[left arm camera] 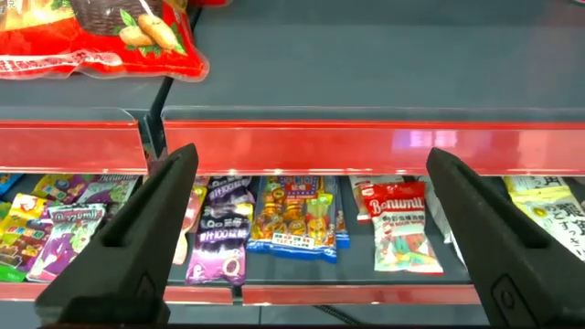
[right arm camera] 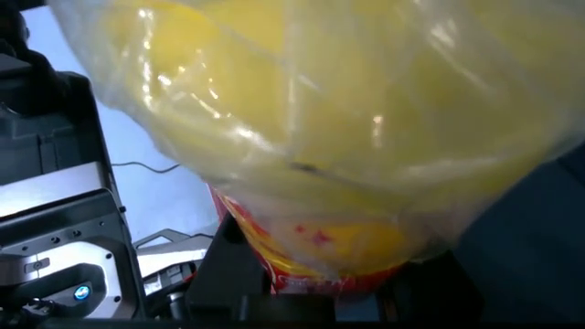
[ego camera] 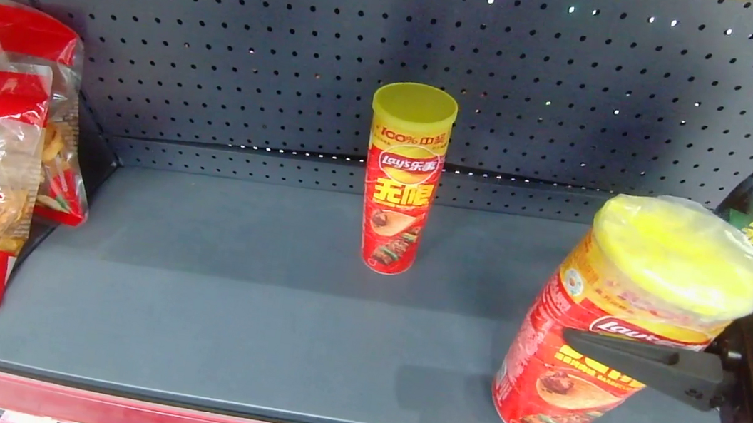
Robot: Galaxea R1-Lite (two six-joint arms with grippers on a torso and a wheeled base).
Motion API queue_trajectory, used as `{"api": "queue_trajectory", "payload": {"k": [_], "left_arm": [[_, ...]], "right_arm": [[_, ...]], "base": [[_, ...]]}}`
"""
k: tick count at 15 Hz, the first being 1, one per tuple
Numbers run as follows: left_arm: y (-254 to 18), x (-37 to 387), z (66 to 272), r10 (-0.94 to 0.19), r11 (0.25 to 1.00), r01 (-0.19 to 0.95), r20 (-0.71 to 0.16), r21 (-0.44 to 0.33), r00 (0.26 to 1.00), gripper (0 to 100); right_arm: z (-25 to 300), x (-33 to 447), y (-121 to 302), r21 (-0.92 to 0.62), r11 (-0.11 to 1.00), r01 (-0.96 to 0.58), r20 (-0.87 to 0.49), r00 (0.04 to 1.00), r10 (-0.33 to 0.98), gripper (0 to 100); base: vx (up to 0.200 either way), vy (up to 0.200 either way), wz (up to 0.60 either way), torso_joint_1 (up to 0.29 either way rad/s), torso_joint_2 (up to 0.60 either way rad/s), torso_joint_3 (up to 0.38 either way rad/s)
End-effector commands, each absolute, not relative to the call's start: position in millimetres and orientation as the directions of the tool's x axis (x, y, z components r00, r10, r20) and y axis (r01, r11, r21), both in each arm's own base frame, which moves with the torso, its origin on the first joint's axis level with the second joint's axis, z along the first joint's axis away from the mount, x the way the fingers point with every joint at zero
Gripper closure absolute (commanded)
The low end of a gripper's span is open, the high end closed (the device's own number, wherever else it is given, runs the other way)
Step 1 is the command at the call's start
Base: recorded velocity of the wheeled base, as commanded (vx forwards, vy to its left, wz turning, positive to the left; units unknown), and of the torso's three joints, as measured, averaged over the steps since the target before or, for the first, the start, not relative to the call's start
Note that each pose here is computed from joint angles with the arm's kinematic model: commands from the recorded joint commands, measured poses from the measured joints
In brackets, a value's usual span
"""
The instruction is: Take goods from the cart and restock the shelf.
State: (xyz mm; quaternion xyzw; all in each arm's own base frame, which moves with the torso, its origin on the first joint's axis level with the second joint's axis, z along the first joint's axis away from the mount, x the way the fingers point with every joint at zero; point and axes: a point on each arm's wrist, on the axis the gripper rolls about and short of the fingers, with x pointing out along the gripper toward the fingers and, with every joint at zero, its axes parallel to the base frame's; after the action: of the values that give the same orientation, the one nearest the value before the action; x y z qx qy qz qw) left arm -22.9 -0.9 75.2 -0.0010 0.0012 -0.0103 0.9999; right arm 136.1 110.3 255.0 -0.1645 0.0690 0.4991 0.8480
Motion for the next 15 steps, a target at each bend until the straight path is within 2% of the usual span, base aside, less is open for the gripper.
{"api": "queue_trajectory", "payload": {"k": [1, 6, 8, 10, 15], "left_arm": [[-0.8, -22.8, 75.2, -0.021, 1.000, 0.021, -0.003, -0.002, 1.000, 0], [-0.8, -22.0, 75.9, -0.032, 0.999, 0.032, -0.014, 0.004, 0.999, 0], [-0.9, -22.9, 75.9, -0.035, 0.999, 0.035, 0.002, 0.029, 0.999, 0], [-1.1, -22.9, 76.2, -0.041, 0.995, 0.041, 0.005, 0.092, 0.999, 0], [-1.2, -22.9, 76.7, -0.048, 0.994, 0.046, 0.009, 0.098, 0.999, 0]], "right_arm": [[256.7, 136.6, 111.1, -0.213, 0.447, -0.869, -0.276, 0.492, 0.826, 100], [257.7, 138.6, 112.8, -0.213, 0.447, -0.869, -0.276, 0.492, 0.826, 100], [260.7, 142.8, 116.6, -0.214, 0.446, -0.869, -0.274, 0.491, 0.827, 100], [263.0, 146.8, 120.0, -0.216, 0.444, -0.870, -0.272, 0.491, 0.828, 100], [267.0, 156.3, 127.0, -0.216, 0.444, -0.870, -0.272, 0.491, 0.828, 100]], "base": [[0.000, 0.000, 0.00, 0.000, 0.00, 0.000], [0.000, 0.000, 0.00, 0.000, 0.00, 0.000], [0.000, 0.000, 0.00, 0.000, 0.00, 0.000], [0.000, 0.000, 0.00, 0.000, 0.00, 0.000], [0.000, 0.000, 0.00, 0.000, 0.00, 0.000]]}}
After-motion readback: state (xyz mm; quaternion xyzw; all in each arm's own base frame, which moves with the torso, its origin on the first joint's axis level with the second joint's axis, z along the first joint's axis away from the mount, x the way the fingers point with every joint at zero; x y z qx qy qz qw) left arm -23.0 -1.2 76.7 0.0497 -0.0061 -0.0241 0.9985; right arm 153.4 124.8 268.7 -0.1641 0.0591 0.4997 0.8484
